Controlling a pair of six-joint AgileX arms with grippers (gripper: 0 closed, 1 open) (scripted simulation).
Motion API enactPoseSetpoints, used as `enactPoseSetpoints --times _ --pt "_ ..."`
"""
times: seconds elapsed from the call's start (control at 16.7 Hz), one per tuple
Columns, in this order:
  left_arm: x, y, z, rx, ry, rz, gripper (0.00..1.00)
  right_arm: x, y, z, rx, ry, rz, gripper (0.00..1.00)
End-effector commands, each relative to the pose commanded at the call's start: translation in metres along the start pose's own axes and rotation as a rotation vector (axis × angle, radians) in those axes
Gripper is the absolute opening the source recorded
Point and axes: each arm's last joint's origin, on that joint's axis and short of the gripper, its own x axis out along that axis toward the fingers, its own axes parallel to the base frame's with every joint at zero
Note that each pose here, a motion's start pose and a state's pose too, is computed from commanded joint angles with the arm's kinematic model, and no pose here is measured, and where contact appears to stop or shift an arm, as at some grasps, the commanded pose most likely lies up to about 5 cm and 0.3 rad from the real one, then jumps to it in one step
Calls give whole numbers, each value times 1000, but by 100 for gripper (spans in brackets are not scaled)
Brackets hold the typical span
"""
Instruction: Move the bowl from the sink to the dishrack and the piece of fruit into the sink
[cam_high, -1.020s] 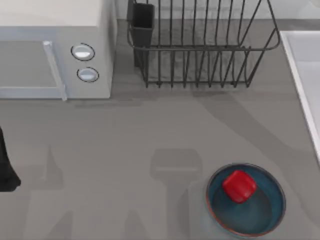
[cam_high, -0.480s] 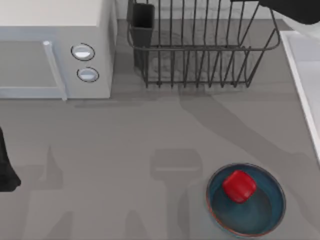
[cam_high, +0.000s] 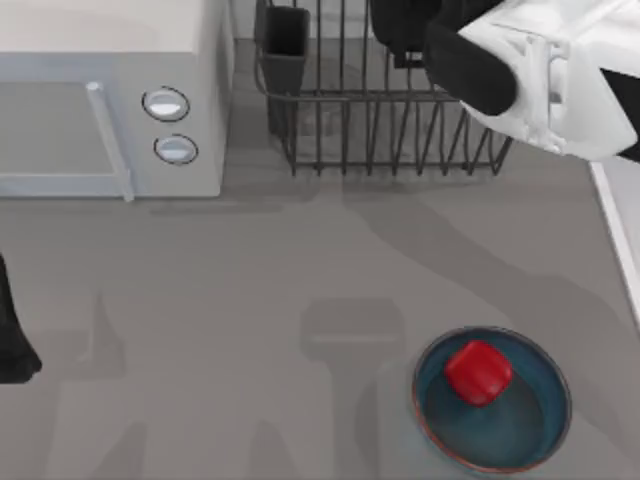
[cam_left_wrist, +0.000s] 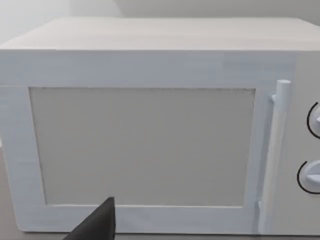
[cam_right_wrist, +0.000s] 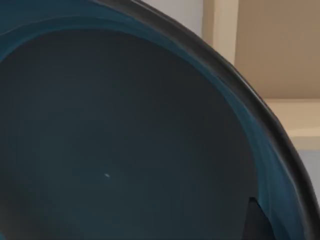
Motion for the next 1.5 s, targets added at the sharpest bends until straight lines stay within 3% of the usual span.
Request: enactPoseSetpoints --times 0.36,0.72,1.5 --pt "0 0 0 0 0 0 100 40 -10 -101 5 -6 8 0" --pt "0 0 0 0 0 0 100 44 -16 -118 -3 1 8 0" --pt "0 0 0 0 0 0 100 44 -16 -118 -3 1 8 98"
